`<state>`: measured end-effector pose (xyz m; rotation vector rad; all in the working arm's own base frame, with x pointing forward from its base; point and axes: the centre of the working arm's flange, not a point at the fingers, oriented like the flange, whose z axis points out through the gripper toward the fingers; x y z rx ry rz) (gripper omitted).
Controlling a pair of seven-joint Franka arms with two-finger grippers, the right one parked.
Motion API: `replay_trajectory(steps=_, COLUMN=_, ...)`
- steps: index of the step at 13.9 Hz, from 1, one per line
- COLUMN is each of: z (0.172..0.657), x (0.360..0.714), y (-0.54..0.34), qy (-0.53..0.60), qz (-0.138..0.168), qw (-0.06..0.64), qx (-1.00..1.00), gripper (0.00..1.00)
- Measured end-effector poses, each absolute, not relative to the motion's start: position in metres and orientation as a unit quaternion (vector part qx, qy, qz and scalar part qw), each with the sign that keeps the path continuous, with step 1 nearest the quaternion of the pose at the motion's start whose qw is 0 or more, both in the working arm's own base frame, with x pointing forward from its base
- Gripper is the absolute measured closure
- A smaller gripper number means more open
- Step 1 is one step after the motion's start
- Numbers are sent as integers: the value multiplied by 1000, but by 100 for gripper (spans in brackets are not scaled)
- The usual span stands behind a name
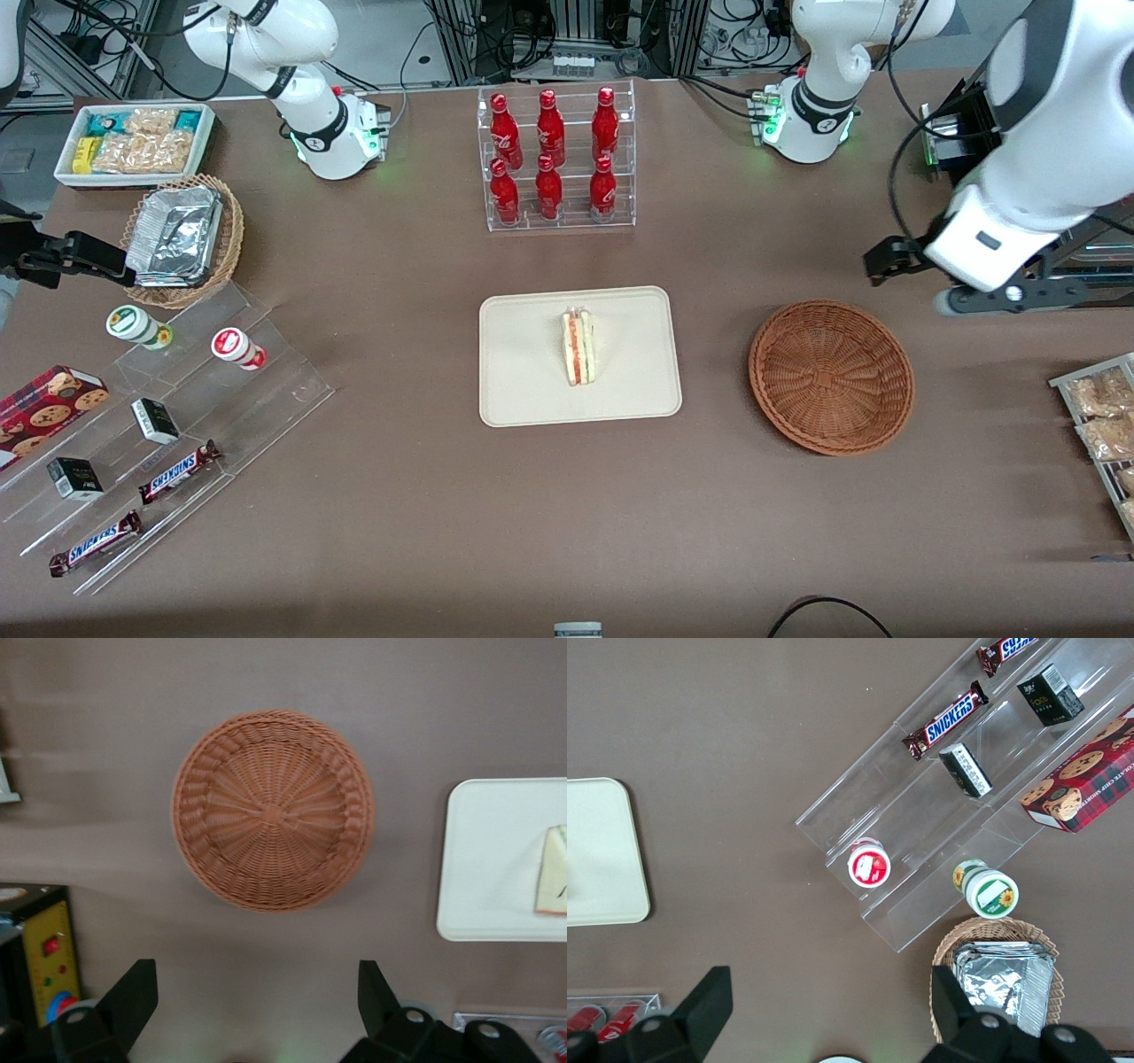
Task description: Place sandwich from basket to tray
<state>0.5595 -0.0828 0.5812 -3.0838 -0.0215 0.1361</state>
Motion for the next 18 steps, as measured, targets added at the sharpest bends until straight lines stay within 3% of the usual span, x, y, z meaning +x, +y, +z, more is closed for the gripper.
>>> replay_trajectory(steps=18, z=613, x=543, y=-38, qy=26, qz=27, qw=22, qx=-999, gripper=0)
